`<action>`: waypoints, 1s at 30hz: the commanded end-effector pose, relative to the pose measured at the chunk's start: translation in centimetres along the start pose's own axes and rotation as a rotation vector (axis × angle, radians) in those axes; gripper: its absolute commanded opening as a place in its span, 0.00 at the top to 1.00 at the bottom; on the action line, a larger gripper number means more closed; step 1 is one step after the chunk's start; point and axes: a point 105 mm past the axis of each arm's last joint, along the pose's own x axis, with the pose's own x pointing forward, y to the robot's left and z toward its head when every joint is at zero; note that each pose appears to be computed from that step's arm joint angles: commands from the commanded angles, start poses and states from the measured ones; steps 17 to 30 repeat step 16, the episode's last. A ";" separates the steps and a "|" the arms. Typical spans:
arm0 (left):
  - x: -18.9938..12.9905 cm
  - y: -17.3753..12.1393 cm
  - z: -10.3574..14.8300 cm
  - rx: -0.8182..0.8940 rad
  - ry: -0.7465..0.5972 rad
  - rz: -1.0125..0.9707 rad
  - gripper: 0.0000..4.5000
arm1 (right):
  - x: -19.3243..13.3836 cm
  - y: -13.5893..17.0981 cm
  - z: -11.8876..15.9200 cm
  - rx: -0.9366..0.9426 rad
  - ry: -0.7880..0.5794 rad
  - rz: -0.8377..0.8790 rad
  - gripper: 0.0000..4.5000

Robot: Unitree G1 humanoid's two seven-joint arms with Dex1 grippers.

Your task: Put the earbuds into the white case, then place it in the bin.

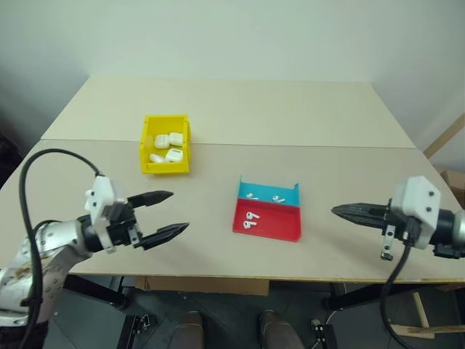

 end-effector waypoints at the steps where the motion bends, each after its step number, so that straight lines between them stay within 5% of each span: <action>1: -1.0 -0.7 0.7 0.075 0.016 -0.029 0.00 | -0.8 -0.1 1.1 -0.061 -0.035 -0.018 1.00; 30: -1.4 -1.4 2.6 0.039 -0.085 -0.040 0.00 | 0.0 -0.9 1.1 -0.079 -0.049 -0.010 1.00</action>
